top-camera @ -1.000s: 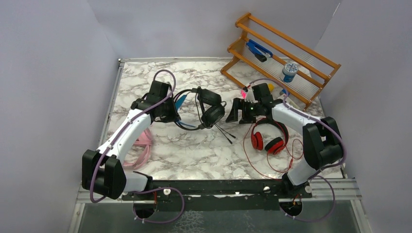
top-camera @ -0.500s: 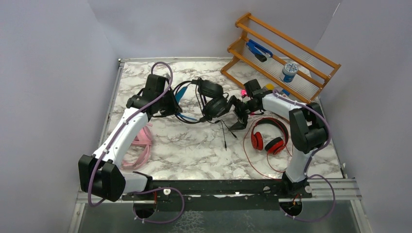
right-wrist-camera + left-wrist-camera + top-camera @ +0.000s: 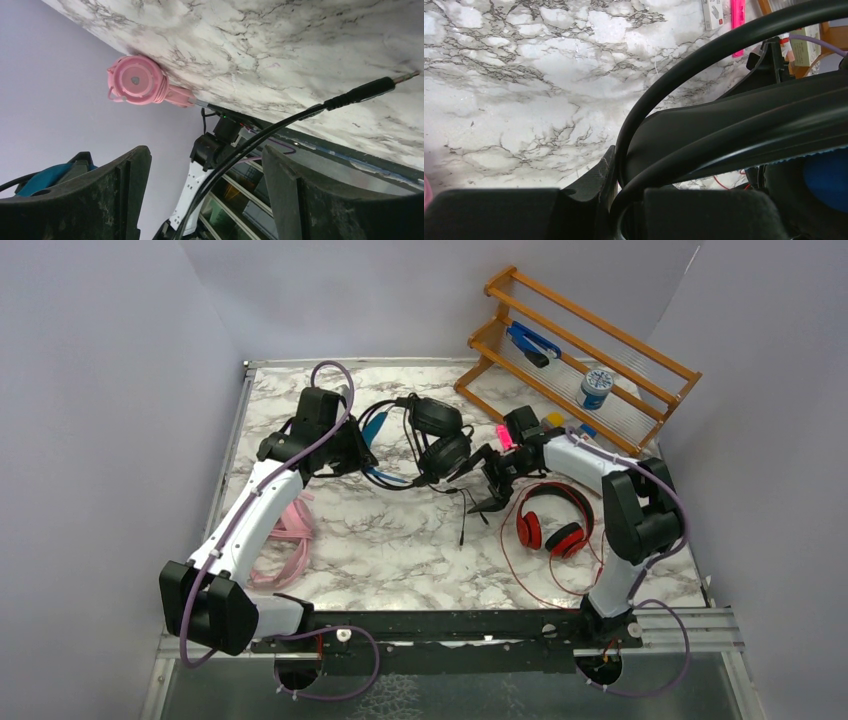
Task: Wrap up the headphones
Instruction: Wrap the headphones cable around the headphones, then place the headphones at the center of the board.
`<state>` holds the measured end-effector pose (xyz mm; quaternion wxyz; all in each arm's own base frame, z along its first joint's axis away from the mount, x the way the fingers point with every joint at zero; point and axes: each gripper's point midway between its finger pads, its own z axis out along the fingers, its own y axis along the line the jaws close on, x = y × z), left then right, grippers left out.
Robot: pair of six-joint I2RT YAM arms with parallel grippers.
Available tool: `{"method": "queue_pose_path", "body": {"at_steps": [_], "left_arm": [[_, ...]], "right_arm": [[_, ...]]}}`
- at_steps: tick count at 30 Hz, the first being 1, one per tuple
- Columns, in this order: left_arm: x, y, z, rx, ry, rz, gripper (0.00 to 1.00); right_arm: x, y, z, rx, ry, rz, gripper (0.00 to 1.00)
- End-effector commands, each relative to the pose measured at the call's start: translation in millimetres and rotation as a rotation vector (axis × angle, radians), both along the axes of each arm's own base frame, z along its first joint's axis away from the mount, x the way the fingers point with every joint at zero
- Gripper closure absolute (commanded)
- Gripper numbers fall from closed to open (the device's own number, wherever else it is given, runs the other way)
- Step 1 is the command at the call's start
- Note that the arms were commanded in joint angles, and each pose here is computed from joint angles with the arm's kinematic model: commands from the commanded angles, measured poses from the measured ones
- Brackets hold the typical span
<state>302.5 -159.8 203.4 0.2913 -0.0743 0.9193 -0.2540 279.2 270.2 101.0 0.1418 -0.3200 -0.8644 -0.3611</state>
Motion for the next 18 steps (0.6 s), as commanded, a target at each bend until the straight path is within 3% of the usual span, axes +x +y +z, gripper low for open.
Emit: {"method": "queue_pose_path", "body": {"at_steps": [1, 14, 18], "left_arm": [[3.4, -11.8, 46.0, -0.093, -0.116, -0.041, 1.0], [0.7, -15.1, 53.4, -0.114, -0.128, -0.06, 1.0], [-1.2, -15.7, 56.8, -0.118, -0.138, -0.07, 1.0]], "right_arm": [[-15.1, 4.6, 16.0, 0.023, 0.086, -0.043, 0.15], [-35.4, 7.6, 22.4, 0.035, 0.165, -0.131, 0.22], [-33.3, 8.1, 20.2, 0.023, 0.161, -0.153, 0.34]]}}
